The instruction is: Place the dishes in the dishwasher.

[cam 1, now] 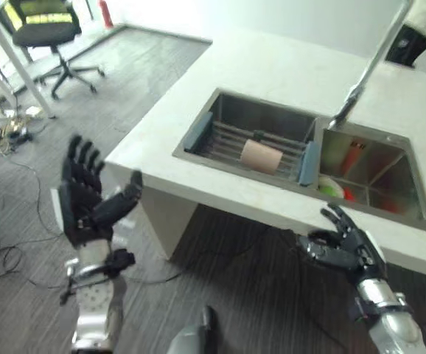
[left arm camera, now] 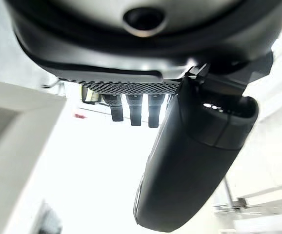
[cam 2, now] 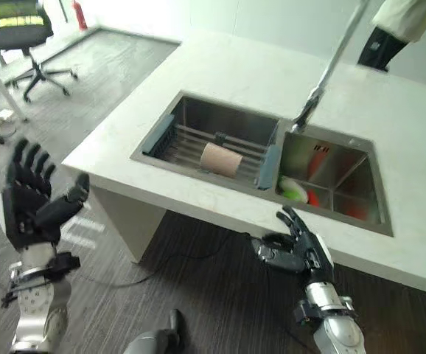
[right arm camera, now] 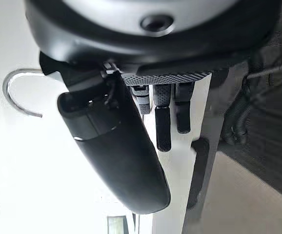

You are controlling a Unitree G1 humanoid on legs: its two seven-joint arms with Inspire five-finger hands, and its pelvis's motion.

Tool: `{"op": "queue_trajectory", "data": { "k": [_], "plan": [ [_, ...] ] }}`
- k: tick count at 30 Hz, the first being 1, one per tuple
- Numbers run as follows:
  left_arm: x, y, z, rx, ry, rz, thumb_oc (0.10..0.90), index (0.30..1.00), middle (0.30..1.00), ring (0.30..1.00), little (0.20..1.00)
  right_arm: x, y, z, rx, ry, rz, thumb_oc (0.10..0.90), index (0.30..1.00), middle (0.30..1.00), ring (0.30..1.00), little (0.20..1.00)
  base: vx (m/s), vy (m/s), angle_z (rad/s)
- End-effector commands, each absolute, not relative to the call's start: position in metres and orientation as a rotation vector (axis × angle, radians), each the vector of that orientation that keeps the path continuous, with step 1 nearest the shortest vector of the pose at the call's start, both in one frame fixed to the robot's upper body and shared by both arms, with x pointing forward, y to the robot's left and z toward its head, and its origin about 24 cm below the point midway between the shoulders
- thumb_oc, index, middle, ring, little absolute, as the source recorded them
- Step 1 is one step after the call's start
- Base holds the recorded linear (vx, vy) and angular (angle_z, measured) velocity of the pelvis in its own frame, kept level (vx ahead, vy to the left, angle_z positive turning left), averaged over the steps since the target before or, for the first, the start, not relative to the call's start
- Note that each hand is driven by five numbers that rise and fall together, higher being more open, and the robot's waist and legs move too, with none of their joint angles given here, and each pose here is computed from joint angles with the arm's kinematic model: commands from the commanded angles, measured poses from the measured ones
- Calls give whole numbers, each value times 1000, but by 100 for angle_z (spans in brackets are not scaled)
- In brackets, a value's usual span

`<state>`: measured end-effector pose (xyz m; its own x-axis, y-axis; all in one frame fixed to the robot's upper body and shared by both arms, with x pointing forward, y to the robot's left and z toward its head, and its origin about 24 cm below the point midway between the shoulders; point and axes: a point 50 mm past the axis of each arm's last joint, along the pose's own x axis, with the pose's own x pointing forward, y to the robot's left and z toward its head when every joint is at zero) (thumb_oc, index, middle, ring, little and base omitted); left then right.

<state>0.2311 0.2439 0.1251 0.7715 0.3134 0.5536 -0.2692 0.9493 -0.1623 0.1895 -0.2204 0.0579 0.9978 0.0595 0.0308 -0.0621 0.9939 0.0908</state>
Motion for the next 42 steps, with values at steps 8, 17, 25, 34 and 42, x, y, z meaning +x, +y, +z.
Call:
{"op": "queue_trajectory", "data": {
  "k": [8,17,25,34,42],
  "plan": [
    [199,234,190,64,-976,151,800,900,900,900,900,215,-217,148,200,-543,175,800,900,900,900,900,127,6,-34],
    [201,219,194,37,-978,124,800,900,900,900,900,214,-205,174,292,-680,231,800,900,900,900,900,186,-182,-4],
    [203,215,184,-27,-895,53,800,900,900,900,900,211,-224,171,198,-666,147,800,900,900,900,900,194,-162,-27],
    [204,219,173,83,-830,19,800,900,900,900,900,221,-218,171,130,-626,175,800,900,900,900,900,165,193,-66],
    [243,223,189,615,-575,-297,800,900,900,900,900,223,-224,171,13,-569,173,800,900,900,900,900,72,224,-32]
  ]
}}
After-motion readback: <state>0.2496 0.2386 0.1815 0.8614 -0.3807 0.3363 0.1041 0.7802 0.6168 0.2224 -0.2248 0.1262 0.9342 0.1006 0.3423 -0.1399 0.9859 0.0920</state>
